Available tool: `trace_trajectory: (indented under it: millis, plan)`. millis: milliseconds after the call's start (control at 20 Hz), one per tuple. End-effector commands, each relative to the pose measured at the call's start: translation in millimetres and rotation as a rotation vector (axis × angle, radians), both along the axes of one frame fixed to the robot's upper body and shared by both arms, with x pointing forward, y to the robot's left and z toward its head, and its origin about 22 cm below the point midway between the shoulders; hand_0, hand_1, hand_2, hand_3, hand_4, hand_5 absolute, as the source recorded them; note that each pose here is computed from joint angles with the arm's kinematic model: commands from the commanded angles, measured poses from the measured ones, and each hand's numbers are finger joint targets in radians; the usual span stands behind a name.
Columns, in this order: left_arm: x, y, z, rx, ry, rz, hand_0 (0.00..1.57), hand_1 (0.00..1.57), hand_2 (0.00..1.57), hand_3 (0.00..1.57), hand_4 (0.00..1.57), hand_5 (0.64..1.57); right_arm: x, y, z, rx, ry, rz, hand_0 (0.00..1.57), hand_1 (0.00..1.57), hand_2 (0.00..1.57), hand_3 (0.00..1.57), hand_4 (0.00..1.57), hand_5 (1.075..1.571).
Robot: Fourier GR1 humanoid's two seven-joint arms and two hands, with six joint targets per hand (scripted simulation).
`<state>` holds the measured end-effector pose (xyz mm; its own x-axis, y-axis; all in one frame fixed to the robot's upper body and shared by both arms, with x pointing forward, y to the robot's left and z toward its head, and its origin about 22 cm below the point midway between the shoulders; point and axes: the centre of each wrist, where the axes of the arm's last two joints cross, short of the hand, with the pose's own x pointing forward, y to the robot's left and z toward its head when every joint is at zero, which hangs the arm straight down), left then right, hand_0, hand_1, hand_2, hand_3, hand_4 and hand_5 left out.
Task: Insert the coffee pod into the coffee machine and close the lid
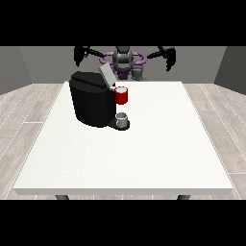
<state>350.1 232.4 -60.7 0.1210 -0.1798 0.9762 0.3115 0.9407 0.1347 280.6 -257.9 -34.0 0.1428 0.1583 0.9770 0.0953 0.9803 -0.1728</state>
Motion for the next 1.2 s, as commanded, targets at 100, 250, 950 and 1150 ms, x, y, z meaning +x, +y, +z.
trace_trajectory:
  millis: [100, 250, 950, 1150]
  plan:
    - [-16.0, 6.0, -9.0, -0.062, 0.016, 0.062, 0.0, 0.0, 0.0, 0.0, 0.37, 1.571, 23.4, 7.6, 44.8, -0.06, -0.079, 0.142, 0.0, 0.0, 0.0, 0.0, 0.11, 1.571]
    - [-15.2, 3.0, 4.8, -0.042, 0.006, 0.042, 0.0, 0.0, 0.0, 0.0, 0.41, 1.571, 26.1, 7.0, 50.1, -0.071, -0.088, 0.136, 0.0, 0.0, 0.0, 0.0, 0.08, 1.571]
    - [-32.1, 3.4, 38.9, -0.053, -0.148, 0.005, 0.0, 0.0, 0.0, 0.0, 0.32, 1.571, 75.0, -16.6, 82.4, 0.127, -0.074, 0.051, 0.0, 0.0, 0.0, 0.0, 0.1, 1.571]
    - [-24.2, -3.1, 72.1, -0.076, -0.233, -0.042, 0.0, 0.0, 0.0, 0.0, 0.35, 1.571, 83.9, -29.9, 82.6, 0.112, -0.102, 0.023, 0.0, 0.0, 0.0, 0.0, 0.07, 1.571]
